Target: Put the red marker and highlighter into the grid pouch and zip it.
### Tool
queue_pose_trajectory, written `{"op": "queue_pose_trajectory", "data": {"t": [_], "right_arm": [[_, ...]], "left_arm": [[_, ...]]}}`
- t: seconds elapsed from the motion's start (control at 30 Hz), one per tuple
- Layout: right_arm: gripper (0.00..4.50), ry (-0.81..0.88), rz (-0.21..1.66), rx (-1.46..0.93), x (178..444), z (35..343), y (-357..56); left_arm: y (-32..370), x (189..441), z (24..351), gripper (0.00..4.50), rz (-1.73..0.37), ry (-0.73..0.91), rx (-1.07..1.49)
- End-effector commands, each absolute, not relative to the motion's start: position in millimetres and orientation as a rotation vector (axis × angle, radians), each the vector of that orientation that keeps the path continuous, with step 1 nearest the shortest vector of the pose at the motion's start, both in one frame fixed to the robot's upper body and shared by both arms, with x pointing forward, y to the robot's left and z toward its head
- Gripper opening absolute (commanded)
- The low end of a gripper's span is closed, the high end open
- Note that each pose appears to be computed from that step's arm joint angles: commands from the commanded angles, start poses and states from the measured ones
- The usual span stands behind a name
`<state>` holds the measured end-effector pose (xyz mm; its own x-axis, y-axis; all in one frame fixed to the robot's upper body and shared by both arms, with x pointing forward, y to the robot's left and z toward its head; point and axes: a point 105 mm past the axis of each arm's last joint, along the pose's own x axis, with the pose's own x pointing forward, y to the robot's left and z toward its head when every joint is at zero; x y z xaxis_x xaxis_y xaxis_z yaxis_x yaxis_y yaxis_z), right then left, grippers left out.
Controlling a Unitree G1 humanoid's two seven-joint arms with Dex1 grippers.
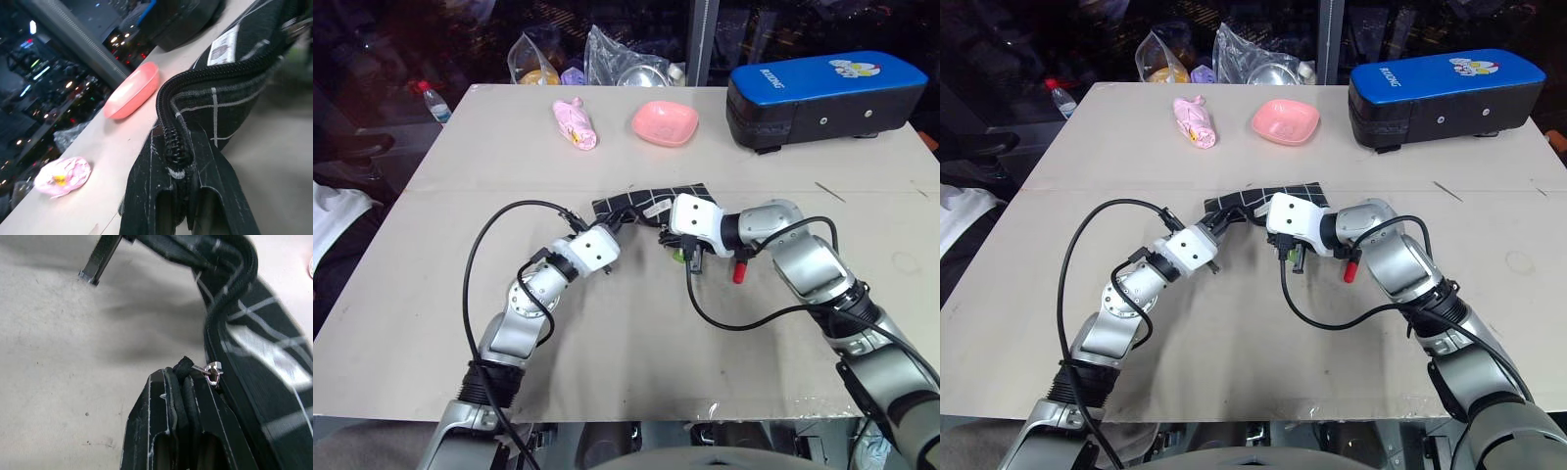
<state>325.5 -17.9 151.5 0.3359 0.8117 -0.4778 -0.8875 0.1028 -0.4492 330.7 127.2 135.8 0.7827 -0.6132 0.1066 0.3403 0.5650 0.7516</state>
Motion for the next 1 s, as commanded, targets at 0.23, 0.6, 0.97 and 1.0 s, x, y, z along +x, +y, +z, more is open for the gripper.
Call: {"op": "queue_pose_trajectory", "data": {"t": [0.23,0.6,0.97,1.0], "right_arm": [[0.02,0.032,1.287,-0.764,319.1,166.7,0.9],[0.02,0.017,1.271,-0.779,324.3,171.1,1.0],[0.02,0.012,1.324,-0.817,317.6,171.6,1.2],[0.02,0.012,1.340,-0.818,314.7,171.2,2.5]], "left_arm": [[108.3,322.3,152.5,0.00,-0.628,-0.483,0.791],[96.7,305.7,139.6,0.00,-0.776,-0.503,0.848],[100.4,301.9,131.4,0.00,-0.848,-0.486,0.901],[100.4,302.0,131.0,0.00,-0.851,-0.485,0.903]]}}
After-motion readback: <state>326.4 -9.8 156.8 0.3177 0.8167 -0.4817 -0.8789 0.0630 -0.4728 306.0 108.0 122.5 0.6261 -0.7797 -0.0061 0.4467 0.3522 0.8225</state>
